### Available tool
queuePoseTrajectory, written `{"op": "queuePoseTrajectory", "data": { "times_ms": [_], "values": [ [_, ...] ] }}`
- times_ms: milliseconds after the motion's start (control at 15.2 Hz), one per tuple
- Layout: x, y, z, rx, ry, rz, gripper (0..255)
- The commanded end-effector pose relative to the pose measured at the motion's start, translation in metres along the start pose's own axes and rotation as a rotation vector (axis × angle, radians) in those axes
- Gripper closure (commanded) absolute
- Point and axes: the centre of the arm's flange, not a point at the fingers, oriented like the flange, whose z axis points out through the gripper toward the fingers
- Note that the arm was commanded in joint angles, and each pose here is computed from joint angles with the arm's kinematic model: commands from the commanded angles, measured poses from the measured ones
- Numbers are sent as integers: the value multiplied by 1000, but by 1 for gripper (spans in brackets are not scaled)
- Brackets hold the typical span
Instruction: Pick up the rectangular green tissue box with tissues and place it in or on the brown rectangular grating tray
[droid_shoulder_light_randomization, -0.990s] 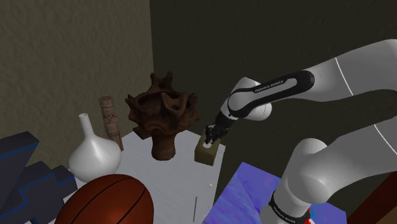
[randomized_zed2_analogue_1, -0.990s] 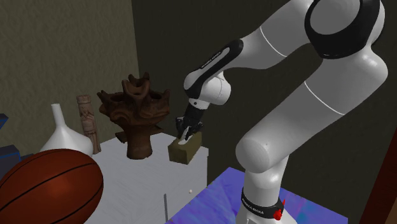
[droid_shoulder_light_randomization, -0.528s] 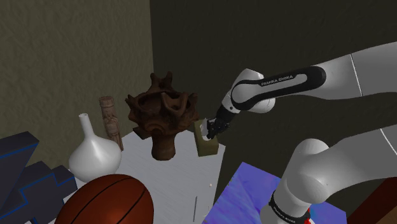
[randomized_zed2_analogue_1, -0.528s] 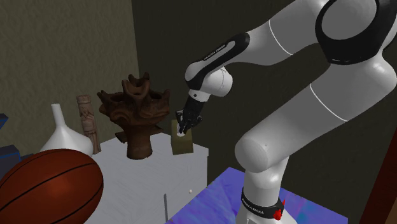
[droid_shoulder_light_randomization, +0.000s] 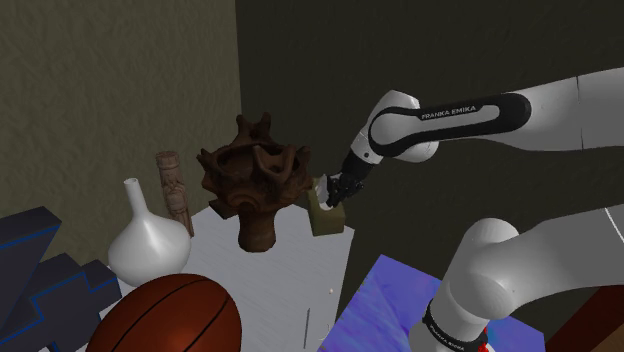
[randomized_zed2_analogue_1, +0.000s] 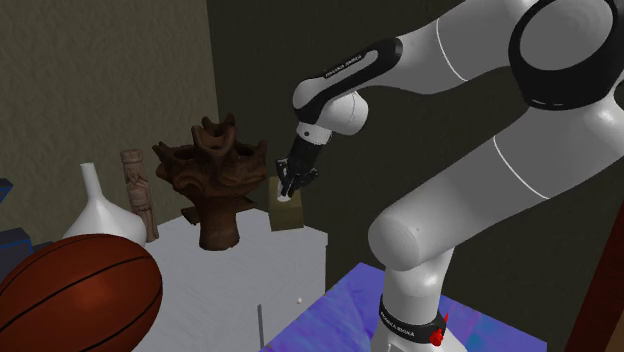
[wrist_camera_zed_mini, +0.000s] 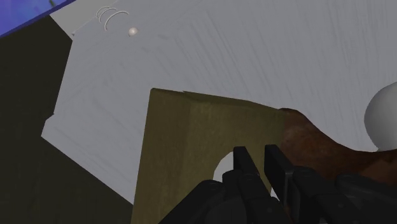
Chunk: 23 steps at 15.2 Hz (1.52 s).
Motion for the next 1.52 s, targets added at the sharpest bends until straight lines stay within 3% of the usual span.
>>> {"op": "queuePoseTrajectory", "data": {
  "times_ms": [0, 462, 1452],
  "values": [
    [1, -4, -10, 0, 0, 0, 255],
    [7, -15, -40, 0, 0, 0, 255],
    [177, -109, 0, 0, 0, 0, 255]
  ]
}}
